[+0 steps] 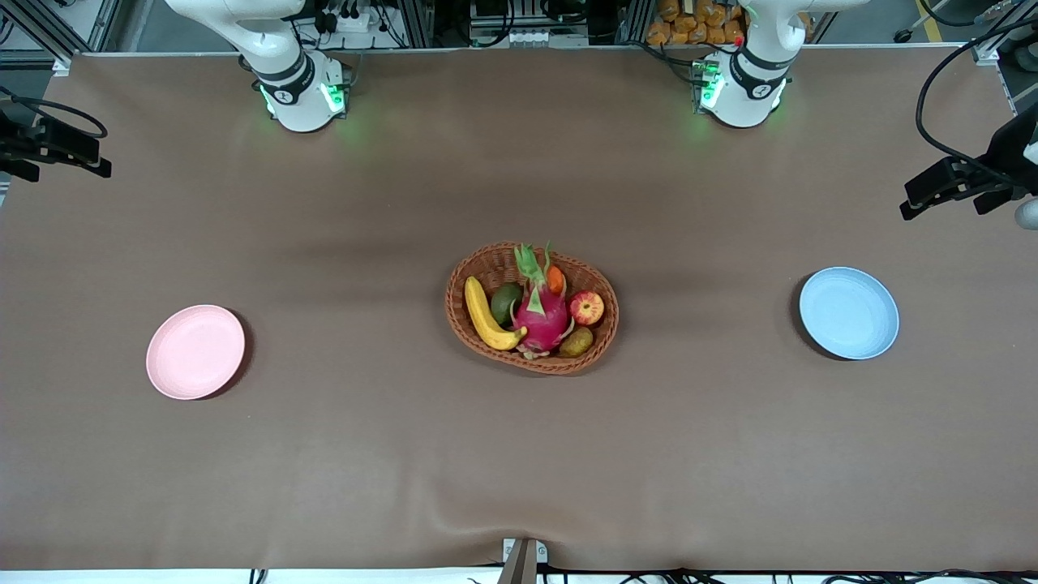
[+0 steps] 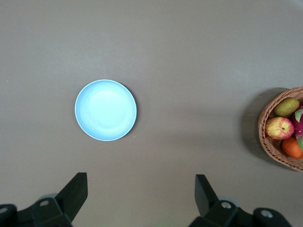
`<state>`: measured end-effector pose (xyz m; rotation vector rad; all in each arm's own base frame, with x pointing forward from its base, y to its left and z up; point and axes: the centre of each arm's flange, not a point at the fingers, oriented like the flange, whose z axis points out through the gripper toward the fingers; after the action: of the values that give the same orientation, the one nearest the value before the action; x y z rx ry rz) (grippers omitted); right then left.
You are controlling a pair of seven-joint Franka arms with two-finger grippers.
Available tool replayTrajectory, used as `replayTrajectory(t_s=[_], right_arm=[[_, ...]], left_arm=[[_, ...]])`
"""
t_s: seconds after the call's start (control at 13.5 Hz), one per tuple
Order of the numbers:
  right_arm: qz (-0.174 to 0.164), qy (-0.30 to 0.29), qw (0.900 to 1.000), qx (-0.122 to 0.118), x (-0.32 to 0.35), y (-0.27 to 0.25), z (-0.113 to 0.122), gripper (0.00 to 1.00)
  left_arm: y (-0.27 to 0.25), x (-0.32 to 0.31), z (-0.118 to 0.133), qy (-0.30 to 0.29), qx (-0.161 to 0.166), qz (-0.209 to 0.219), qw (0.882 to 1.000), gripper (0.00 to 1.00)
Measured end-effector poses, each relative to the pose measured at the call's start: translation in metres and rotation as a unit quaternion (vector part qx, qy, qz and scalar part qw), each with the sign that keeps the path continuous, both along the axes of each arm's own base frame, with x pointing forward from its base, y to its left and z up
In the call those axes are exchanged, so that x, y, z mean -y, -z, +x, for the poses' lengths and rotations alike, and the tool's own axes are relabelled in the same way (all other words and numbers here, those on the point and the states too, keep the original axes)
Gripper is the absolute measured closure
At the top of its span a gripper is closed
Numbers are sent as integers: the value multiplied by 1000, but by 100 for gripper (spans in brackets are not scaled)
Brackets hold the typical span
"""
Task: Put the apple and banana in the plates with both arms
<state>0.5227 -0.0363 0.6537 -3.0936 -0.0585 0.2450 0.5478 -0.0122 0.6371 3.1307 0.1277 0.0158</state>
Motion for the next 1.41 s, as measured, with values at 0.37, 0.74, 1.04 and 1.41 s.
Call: replayTrajectory(t_s=[0.37, 0.74, 1.04, 1.41], right_arm=[[-1, 1, 999, 38, 1, -8, 8, 0], [25, 2, 996, 89, -5, -6, 29, 0], [28, 7, 994, 110, -4, 9, 51, 0], [32, 5, 994, 105, -9, 33, 69, 0]], left_arm=[[0, 0, 0, 0, 0, 0, 1000, 0], [7, 5, 3, 5, -8, 0, 1000, 0], [33, 28, 15, 46, -32, 0, 998, 0], [86, 74, 37, 106, -62, -20, 992, 0]])
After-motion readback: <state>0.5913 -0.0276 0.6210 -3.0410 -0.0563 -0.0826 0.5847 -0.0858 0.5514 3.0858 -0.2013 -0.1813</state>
